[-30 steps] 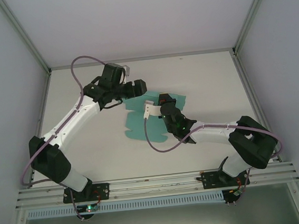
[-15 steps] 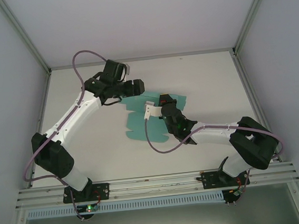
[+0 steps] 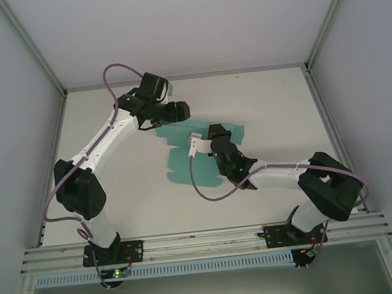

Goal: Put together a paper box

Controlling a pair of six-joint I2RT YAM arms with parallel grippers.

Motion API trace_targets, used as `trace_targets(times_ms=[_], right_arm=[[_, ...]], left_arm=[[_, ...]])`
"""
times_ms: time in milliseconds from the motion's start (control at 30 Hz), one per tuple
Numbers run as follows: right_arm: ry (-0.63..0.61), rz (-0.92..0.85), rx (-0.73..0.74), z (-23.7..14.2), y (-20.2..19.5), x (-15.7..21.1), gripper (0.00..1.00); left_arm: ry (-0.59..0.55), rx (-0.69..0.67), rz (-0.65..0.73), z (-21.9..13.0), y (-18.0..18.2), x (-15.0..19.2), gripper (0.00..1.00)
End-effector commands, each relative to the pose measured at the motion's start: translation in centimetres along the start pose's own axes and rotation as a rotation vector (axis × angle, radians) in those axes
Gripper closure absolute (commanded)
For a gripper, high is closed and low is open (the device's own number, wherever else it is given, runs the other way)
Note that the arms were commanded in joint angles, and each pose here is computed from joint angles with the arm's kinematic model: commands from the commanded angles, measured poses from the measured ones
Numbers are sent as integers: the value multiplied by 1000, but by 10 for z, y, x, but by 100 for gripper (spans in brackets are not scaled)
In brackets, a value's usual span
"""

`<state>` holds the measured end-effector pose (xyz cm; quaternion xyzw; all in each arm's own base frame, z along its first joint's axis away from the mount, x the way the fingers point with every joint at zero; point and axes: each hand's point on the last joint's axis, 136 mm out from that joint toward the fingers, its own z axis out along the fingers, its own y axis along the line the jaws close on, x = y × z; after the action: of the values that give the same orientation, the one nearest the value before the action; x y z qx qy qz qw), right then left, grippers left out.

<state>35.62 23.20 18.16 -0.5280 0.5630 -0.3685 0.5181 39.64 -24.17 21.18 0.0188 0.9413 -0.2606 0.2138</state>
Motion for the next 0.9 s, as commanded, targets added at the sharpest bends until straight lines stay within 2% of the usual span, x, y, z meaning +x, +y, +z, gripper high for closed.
trace_targets(times_ms=[0,233,300,433,867], right_arm=[[-2,49,37,-2,-11,-4,100],[-1,48,34,0,-9,-5,100],[-16,48,27,-2,-6,-8,100],[-53,55,11,-7,-2,-15,100],[-79,95,-20,-17,8,-19,100]], left_arm=[[53,123,-41,-2,-17,13,23],[48,215,-75,-7,-27,23,26],[39,188,-82,-4,-22,22,31],[25,223,-108,2,-27,15,45],[-172,377,-232,-11,-42,-11,76]])
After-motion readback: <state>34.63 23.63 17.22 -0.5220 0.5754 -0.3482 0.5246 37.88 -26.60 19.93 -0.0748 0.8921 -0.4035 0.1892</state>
